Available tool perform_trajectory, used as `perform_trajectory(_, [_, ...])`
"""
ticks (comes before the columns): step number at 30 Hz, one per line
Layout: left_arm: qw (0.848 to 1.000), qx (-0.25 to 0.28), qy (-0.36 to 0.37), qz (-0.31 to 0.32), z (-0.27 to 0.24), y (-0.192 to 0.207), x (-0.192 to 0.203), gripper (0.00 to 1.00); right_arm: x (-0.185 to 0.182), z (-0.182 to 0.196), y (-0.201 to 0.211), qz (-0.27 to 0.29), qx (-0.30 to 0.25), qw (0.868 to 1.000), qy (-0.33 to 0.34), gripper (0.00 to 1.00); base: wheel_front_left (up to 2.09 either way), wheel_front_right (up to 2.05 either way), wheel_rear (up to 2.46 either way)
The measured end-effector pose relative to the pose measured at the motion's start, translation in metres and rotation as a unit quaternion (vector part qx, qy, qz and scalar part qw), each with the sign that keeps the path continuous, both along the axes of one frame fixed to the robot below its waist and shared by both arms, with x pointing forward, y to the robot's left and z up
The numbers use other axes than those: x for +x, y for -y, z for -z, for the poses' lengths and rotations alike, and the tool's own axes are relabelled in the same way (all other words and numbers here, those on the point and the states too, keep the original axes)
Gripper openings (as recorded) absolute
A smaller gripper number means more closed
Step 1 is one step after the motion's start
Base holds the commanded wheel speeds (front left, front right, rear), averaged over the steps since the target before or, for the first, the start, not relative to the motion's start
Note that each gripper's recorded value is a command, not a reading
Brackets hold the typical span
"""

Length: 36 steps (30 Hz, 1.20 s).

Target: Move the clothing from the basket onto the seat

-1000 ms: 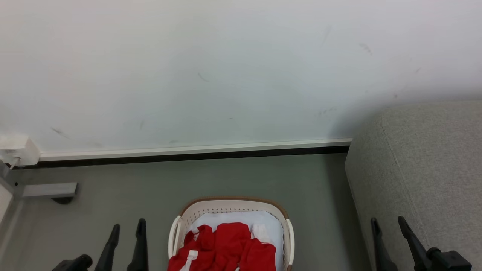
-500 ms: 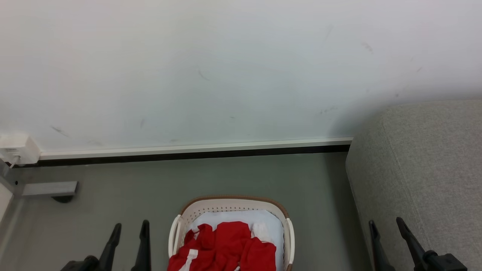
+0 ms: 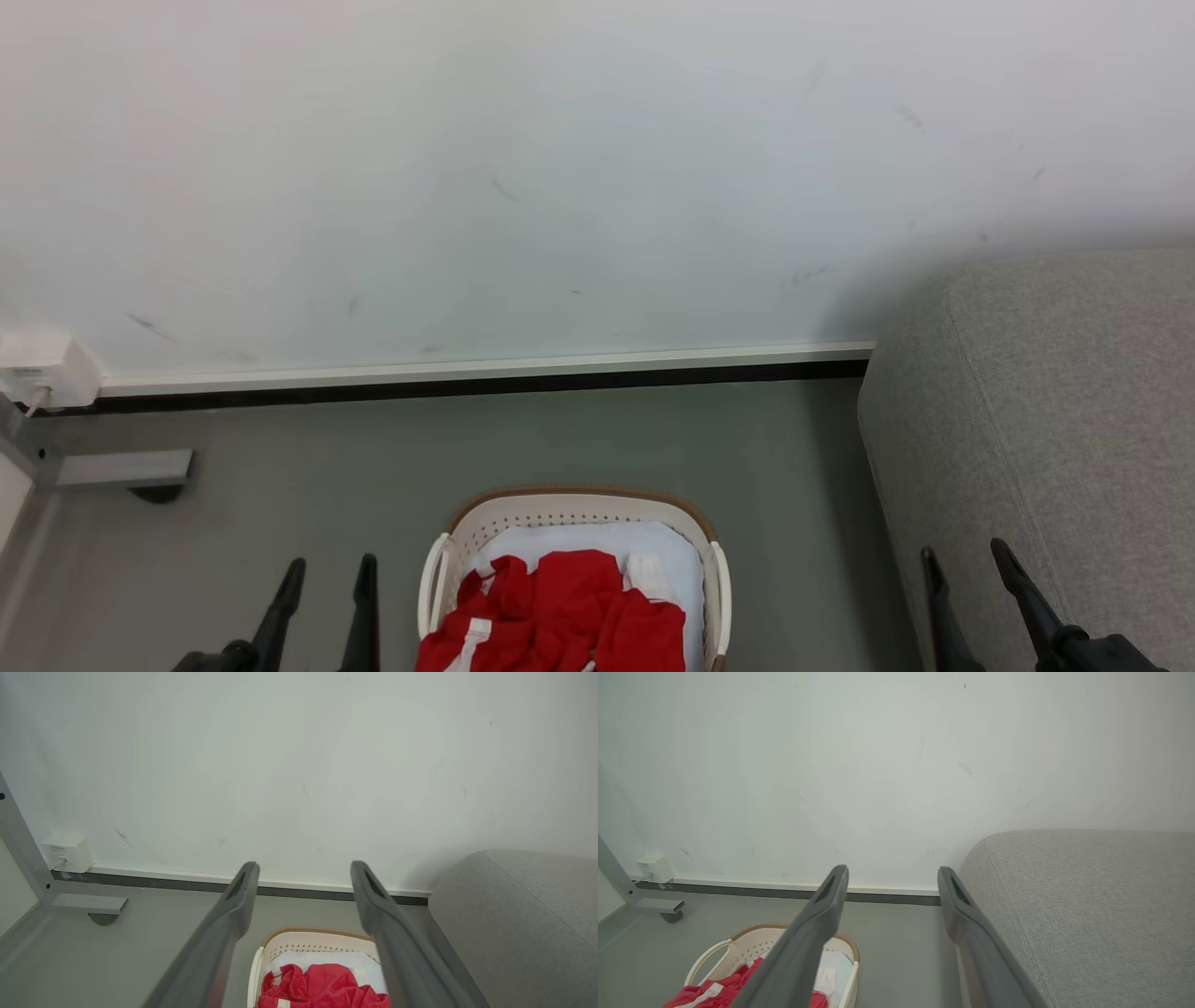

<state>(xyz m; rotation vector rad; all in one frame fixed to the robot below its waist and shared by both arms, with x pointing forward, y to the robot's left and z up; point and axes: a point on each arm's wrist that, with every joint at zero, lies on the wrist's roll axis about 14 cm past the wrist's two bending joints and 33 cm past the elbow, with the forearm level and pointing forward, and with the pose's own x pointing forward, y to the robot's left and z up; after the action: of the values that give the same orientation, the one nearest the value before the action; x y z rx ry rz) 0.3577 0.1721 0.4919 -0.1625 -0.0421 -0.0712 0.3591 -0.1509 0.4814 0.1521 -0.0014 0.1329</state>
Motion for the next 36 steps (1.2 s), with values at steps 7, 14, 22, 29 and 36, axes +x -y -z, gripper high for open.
perform_trajectory(7, [1.000,0.000,-0.004,-0.003,0.002,-0.002,-0.002,1.00,0.001,0.001,-0.001,-0.001,0.000,1.000,-0.001,1.00,0.00,0.00,0.00])
perform_trajectory(14, [1.000,-0.001,-0.004,-0.005,0.002,-0.003,-0.002,1.00,0.001,0.002,0.000,0.000,0.006,1.000,-0.003,1.00,0.00,0.00,0.00])
perform_trajectory(22, [1.000,-0.002,-0.006,-0.001,0.004,-0.001,0.000,1.00,0.000,0.004,0.001,0.003,0.009,1.000,-0.007,1.00,0.00,0.00,0.00])
perform_trajectory(29, [1.000,0.001,-0.018,0.019,0.012,0.011,0.010,1.00,0.003,0.008,0.006,0.012,0.012,1.000,-0.013,1.00,0.00,0.00,0.00])
perform_trajectory(36, [0.995,0.019,-0.057,0.083,0.040,0.042,0.032,1.00,0.015,0.010,0.017,0.028,0.014,0.999,-0.016,1.00,0.00,0.00,0.00])
